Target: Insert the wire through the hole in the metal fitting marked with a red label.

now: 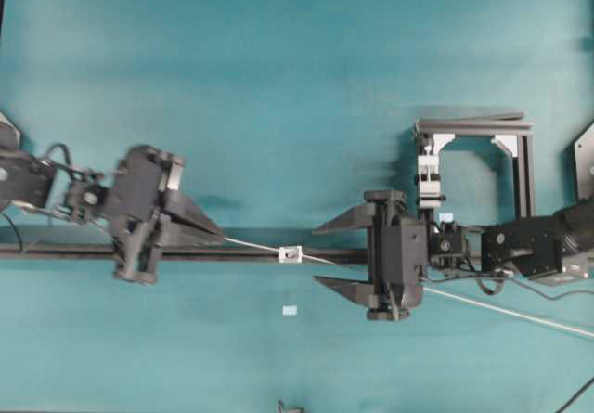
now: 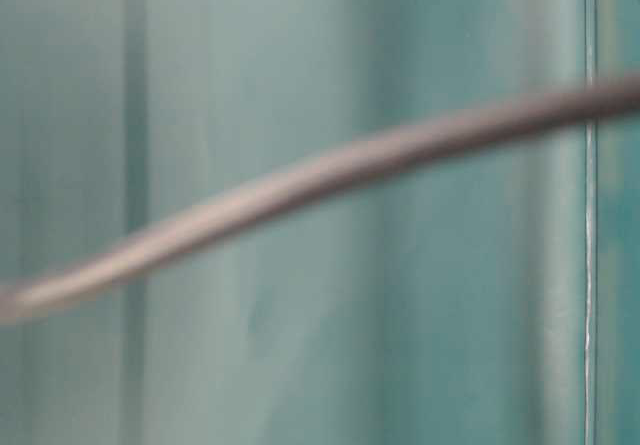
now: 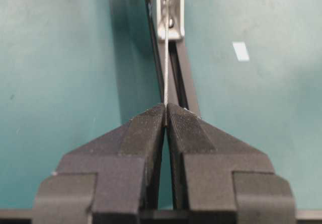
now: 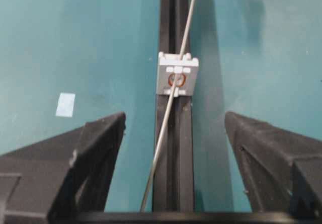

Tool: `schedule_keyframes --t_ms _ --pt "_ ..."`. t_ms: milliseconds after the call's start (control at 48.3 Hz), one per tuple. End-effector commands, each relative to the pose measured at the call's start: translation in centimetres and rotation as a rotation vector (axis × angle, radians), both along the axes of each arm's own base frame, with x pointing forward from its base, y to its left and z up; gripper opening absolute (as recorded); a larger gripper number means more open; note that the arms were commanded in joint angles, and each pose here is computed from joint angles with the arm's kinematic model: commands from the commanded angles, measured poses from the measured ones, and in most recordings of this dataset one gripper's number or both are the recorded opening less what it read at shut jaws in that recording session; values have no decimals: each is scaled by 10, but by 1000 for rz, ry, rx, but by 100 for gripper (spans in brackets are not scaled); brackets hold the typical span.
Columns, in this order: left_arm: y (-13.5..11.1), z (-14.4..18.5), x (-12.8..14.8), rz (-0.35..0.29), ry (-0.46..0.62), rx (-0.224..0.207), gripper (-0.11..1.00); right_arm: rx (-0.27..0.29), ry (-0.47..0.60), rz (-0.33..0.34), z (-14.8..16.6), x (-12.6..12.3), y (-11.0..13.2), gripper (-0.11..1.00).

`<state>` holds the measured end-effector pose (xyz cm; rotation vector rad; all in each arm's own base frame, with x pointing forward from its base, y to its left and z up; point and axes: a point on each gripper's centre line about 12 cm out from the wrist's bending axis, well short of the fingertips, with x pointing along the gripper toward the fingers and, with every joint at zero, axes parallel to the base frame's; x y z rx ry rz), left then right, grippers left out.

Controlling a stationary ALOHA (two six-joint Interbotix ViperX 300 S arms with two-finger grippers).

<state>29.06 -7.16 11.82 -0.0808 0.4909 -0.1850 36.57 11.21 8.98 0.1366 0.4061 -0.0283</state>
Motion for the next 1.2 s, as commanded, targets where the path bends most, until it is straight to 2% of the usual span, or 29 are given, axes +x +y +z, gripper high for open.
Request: schedule_keyframes --t_ms 0,207,622,870,953,1036,1181 --pt "0 12 -11 -10 -34 -9 -10 17 -43 1 16 3 2 89" --pt "2 16 -23 -15 -46 -13 -10 16 -47 0 16 3 2 89" --pt "-2 2 -7 -18 -2 2 -10 16 -49 -1 16 3 1 89" --pt "-1 0 -10 -11 9 -5 -8 16 -49 -1 16 3 1 89" --pt "-2 0 -10 -14 7 -5 -1 16 -49 1 16 3 2 89" --pt "-1 0 -10 -12 9 -4 12 16 -47 0 16 3 2 89" --pt "-1 -1 -11 -12 10 -3 50 16 -47 0 16 3 2 89"
